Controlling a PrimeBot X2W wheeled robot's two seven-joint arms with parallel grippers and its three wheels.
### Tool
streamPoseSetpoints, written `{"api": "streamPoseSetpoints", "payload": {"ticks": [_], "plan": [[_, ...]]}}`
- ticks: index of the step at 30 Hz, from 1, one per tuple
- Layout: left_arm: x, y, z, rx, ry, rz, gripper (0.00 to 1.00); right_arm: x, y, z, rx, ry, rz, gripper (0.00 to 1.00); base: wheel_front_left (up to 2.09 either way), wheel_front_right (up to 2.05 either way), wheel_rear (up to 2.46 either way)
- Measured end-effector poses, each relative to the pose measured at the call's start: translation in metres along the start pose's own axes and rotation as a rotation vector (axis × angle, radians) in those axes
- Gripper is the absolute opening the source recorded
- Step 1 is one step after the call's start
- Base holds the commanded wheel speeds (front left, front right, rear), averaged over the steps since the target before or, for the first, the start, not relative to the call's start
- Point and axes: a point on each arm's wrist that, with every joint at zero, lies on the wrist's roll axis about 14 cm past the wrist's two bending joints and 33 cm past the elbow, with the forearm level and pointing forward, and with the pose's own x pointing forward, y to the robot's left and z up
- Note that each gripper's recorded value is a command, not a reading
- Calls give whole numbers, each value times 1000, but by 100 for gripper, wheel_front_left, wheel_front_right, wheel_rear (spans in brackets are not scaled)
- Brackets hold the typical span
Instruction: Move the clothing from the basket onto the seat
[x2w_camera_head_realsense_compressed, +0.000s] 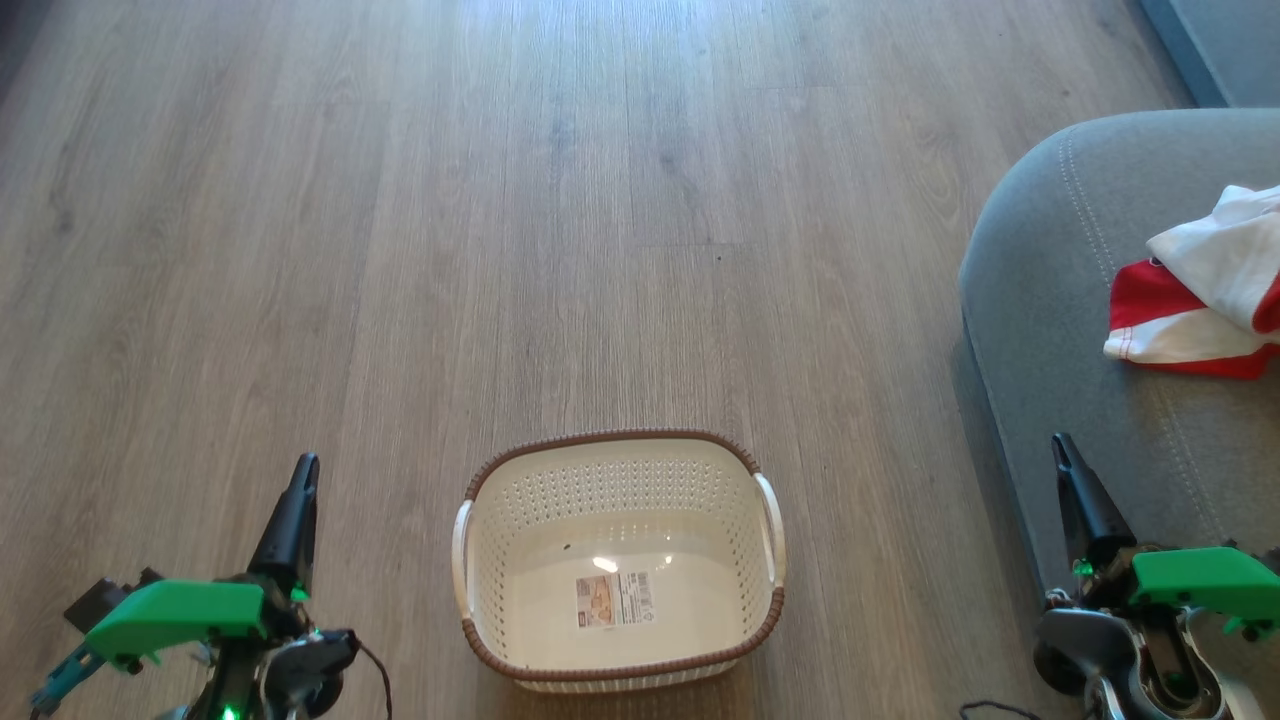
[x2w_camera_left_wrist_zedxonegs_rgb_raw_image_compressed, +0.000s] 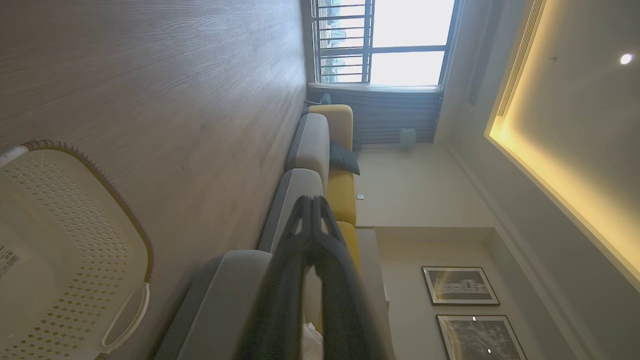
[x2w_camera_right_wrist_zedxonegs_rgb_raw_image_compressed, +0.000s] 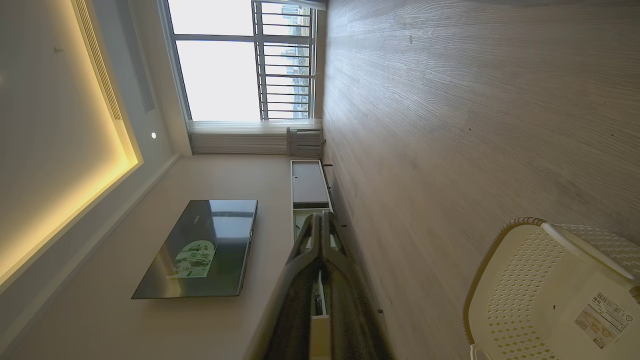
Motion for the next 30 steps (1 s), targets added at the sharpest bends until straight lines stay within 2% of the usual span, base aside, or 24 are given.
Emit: {"api": "streamPoseSetpoints", "payload": {"ticks": [30], "plan": [[0, 0, 0, 0, 0, 0, 0, 0, 0, 0, 0, 0, 0, 0, 0, 0, 0]]}}
